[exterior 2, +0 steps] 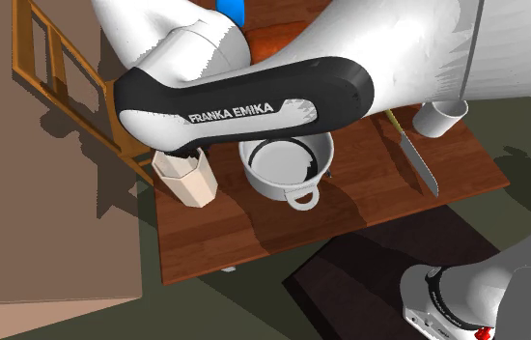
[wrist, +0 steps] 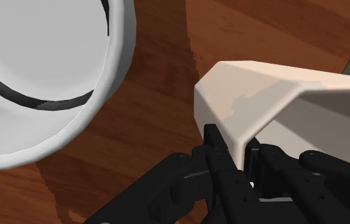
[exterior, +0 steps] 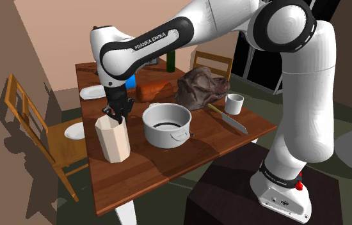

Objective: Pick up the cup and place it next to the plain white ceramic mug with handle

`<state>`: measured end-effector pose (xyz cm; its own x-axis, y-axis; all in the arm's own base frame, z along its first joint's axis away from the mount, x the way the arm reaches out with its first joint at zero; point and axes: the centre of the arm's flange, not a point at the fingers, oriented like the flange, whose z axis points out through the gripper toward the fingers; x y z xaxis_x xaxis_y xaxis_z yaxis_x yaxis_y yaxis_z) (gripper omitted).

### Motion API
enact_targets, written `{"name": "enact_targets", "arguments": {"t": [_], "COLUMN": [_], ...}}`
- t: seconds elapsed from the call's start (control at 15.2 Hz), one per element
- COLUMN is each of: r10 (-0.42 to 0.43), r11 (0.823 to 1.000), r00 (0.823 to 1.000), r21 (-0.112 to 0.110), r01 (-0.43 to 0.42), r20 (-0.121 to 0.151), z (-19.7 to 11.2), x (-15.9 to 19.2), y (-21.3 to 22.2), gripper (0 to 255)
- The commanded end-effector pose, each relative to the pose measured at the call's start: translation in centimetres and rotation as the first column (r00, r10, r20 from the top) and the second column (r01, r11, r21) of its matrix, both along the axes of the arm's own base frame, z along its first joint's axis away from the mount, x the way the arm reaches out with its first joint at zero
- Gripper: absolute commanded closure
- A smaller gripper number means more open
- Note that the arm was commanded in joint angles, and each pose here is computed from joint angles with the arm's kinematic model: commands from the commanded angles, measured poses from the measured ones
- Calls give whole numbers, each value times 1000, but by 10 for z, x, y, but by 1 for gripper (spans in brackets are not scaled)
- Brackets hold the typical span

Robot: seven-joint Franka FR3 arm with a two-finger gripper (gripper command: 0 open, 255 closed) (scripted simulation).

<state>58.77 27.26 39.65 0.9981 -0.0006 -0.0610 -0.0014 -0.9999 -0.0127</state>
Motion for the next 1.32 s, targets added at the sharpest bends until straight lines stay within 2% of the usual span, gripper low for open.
{"name": "enact_targets", "arguments": {"t": [0.0,0.26,1.25], "r10": [0,0,0], "r11": [1000,1000,1000], "r00": [1000,1000,1000], "r21": [0,0,0], "r01": [0,0,0], "r20": [0,0,0], "z": [0,0,79], "x": [0,0,0], "y": [0,0,0], "gripper": [255,255,255]}}
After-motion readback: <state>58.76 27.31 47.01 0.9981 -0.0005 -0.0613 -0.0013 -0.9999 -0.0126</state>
